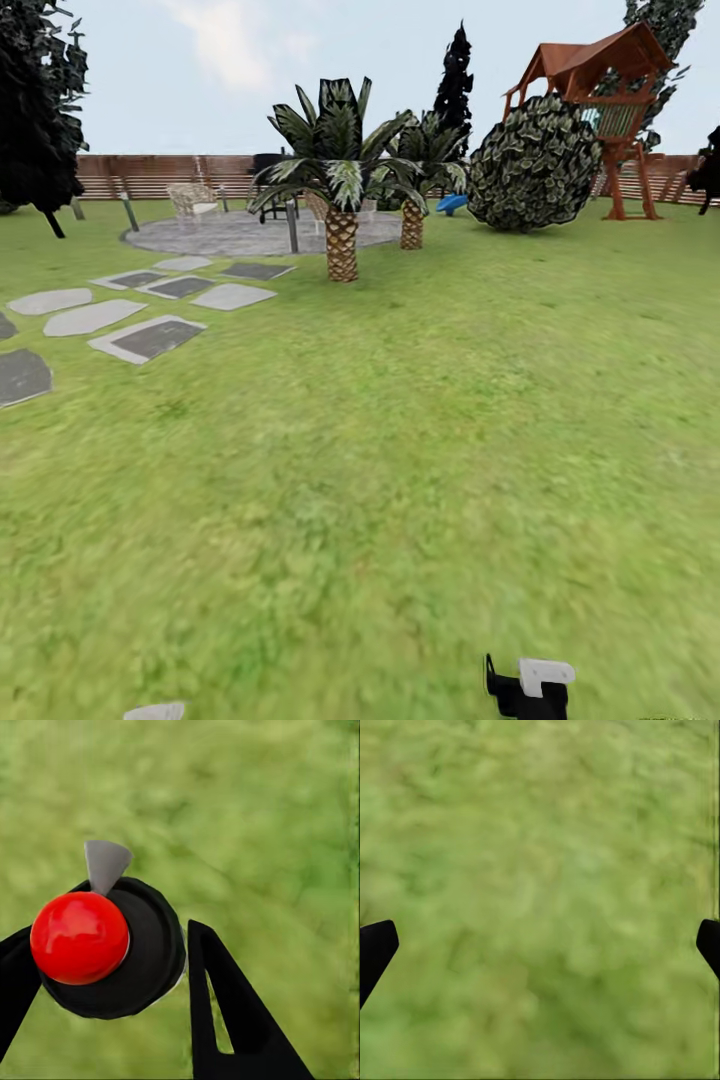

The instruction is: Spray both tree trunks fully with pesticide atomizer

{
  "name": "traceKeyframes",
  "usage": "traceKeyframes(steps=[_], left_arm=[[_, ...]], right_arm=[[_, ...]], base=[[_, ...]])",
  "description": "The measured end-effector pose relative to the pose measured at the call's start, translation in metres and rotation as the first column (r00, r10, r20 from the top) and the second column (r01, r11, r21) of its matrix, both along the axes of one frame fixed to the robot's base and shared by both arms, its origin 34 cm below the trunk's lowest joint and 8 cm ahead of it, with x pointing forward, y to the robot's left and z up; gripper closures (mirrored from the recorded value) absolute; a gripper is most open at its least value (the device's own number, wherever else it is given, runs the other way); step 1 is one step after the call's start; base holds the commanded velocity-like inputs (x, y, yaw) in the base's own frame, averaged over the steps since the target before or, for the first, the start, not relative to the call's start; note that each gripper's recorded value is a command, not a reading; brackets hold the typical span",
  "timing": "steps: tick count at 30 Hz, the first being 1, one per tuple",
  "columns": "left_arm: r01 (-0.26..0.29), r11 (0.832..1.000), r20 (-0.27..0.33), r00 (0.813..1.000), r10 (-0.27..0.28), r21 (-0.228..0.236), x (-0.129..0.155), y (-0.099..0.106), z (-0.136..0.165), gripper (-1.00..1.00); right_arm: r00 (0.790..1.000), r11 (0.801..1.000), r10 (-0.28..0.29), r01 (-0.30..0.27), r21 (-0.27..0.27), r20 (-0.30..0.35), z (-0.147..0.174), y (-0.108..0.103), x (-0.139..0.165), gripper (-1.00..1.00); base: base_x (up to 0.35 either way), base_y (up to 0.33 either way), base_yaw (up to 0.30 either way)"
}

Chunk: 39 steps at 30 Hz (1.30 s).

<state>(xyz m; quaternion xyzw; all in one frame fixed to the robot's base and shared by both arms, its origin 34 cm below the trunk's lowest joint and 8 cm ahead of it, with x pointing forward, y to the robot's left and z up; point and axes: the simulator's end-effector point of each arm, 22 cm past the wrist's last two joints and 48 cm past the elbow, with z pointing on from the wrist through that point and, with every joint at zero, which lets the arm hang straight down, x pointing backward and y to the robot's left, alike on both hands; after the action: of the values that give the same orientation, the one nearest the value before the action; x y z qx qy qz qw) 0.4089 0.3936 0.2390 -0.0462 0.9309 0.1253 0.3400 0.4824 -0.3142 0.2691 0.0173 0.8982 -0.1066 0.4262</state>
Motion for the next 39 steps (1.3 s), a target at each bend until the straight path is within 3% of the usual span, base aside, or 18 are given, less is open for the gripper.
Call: traceKeyframes(steps=[29,39], left_arm=[[0.000,1.000,0.000,1.000,0.000,0.000,0.0000,0.0000,0.0000,1.00],[-0.001,1.000,0.001,1.000,0.001,-0.001,0.0005,-0.0004,-0.0001,1.00]], right_arm=[[1.000,1.000,0.000,0.000,0.001,0.000,-0.0001,0.0006,0.0000,-1.00],[1.000,1.000,0.001,-0.001,0.001,-0.001,-0.0004,0.0009,0.0000,-1.00]], base=[[0.234,-0.184,-0.300],[0.037,-0.011,-0.300]])
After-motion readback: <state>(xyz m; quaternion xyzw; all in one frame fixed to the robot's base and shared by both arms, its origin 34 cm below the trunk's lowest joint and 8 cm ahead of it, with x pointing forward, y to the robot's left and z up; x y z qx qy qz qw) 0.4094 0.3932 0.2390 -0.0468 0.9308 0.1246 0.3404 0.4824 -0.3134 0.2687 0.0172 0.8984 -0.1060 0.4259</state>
